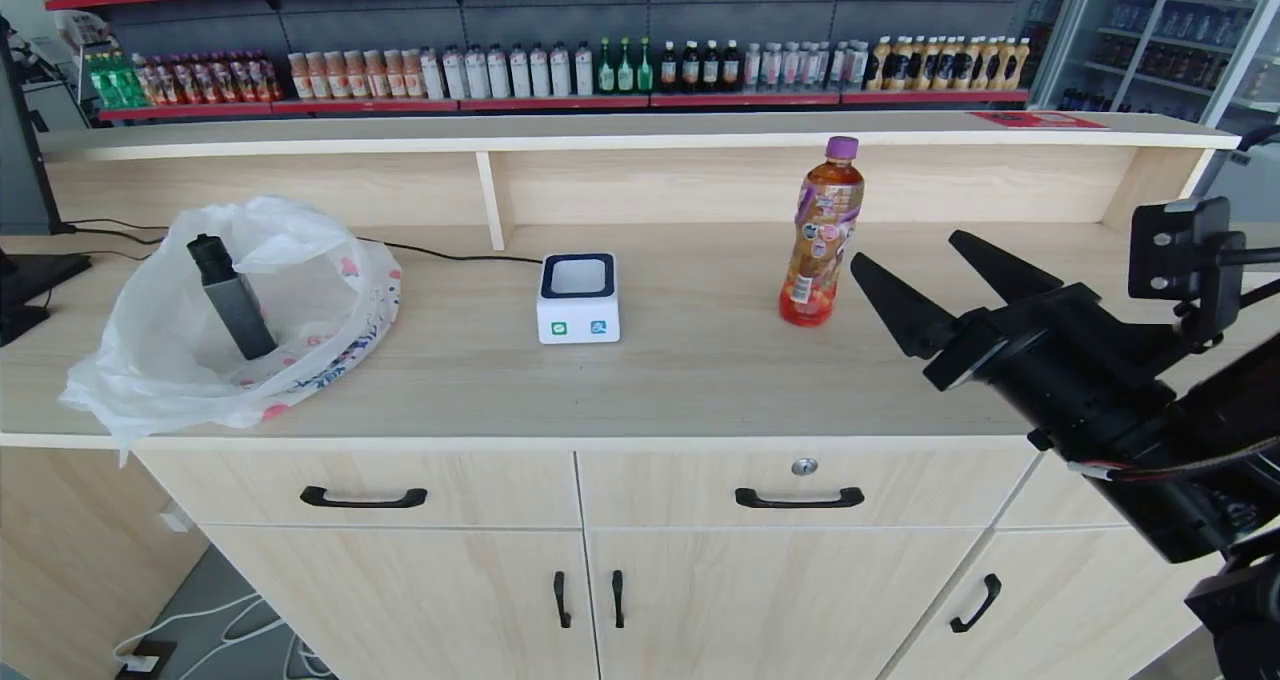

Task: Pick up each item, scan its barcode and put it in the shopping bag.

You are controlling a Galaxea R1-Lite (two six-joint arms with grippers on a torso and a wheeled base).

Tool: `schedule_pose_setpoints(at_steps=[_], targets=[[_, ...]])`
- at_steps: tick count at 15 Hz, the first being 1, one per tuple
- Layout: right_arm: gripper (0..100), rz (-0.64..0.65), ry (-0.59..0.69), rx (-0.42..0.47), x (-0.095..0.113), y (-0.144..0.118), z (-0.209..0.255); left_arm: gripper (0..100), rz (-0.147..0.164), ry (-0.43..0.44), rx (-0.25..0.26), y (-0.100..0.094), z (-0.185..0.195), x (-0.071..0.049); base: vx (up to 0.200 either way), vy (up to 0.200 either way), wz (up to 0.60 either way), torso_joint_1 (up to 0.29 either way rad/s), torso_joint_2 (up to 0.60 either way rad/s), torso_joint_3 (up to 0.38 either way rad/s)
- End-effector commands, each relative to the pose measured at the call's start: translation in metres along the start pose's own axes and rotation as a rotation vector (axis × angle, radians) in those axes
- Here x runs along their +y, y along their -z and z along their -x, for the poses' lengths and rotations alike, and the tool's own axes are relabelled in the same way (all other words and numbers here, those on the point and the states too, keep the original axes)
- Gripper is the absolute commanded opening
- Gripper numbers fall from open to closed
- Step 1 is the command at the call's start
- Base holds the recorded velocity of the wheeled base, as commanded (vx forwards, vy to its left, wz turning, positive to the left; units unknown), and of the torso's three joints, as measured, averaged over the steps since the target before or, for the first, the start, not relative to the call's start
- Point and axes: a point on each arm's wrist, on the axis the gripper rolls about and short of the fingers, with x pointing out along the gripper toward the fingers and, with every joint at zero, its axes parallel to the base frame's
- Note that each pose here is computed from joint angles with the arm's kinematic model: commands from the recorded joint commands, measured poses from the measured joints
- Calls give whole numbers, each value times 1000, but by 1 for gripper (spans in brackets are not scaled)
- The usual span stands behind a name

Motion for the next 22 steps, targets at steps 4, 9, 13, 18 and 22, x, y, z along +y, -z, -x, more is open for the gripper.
schedule_pose_setpoints(at_steps=[4, 9, 13, 18, 22], targets=[[100, -1, 0, 1, 0, -1, 4, 100, 0, -1, 1, 0, 0, 0, 200, 0, 0, 6, -2, 1], [100, 4, 0, 15, 0, 2, 5, 100, -3, 1, 1, 0, 0, 0, 40, 0, 0, 1, 0, 1], [100, 2, 4, 77, -1, 18, 6, 100, -3, -1, 1, 0, 0, 0, 0, 0, 0, 0, 0, 0], [100, -58, 36, 184, -10, 50, 1, 100, -3, 1, 1, 0, 0, 0, 0, 0, 0, 0, 0, 0], [100, -33, 129, 112, -24, 72, -52, 100, -3, 1, 1, 0, 0, 0, 0, 0, 0, 0, 0, 0]])
